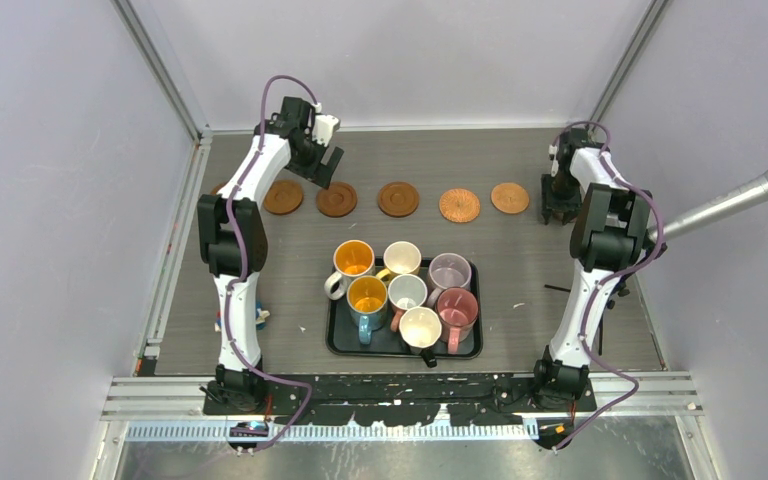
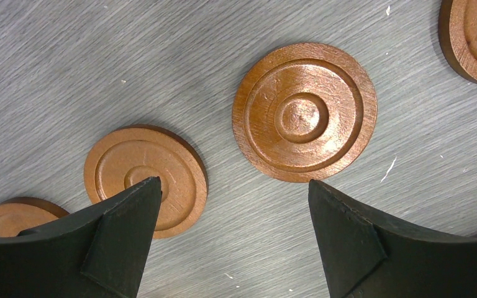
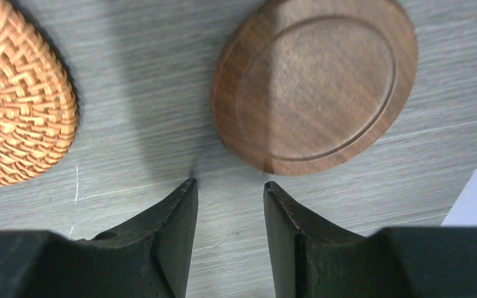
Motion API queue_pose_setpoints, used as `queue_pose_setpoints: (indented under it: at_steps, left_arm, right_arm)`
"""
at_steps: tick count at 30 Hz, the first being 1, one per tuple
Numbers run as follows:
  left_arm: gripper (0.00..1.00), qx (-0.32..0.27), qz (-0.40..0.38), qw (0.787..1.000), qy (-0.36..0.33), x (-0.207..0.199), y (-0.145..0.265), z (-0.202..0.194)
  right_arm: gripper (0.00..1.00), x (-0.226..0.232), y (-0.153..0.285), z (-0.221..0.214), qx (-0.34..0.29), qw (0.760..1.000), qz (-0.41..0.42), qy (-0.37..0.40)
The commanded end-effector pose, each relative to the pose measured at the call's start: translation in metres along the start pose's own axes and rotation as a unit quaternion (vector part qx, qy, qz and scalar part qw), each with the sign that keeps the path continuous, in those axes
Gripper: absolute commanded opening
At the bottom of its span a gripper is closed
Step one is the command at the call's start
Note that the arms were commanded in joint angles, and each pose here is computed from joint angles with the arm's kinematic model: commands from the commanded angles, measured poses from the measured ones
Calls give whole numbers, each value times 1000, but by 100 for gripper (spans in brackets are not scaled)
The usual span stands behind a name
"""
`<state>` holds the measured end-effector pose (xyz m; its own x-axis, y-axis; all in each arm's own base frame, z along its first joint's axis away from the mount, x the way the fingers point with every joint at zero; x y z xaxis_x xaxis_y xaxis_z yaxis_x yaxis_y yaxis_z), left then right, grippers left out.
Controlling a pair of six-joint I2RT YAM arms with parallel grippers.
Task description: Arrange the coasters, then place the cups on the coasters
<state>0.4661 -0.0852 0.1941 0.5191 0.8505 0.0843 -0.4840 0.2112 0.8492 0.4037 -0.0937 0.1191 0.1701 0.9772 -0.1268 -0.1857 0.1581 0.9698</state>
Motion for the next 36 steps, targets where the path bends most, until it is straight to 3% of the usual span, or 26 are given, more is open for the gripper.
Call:
queue_pose_setpoints:
  at_steps: [1, 12, 20, 29, 36]
  left_arm:
    - [90, -29, 6, 1000, -5, 3, 25, 11]
    - [90, -26, 5, 1000, -3, 2, 24, 9]
    - [90, -29, 2, 1000, -3, 2, 24, 11]
    - [90, -31, 7, 999, -4, 2, 28, 9]
    - [90, -29, 8, 1000, -4, 1, 30, 6]
  right_arm:
    - [49, -7, -9, 21, -31, 999, -20, 10]
    - [50, -4, -9, 36, -65, 998, -5, 5]
    - [50, 33, 28, 30, -103, 991, 53, 64]
    - [49, 76, 60, -11, -92, 987, 98, 92]
    - [42, 126, 70, -49, -88, 976, 138, 146]
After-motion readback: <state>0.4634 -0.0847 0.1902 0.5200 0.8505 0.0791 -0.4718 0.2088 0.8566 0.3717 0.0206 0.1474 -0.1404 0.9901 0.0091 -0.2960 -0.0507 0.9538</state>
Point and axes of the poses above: each gripper's point midway between its finger pads, its own y axis back along the fingers, its own x axis along the line the jaws close on, z = x × y, the point moved 10 cm from there along y, back along the fingers, and after that the axes turned 2 degrees about -y, right-handed, at the moved point
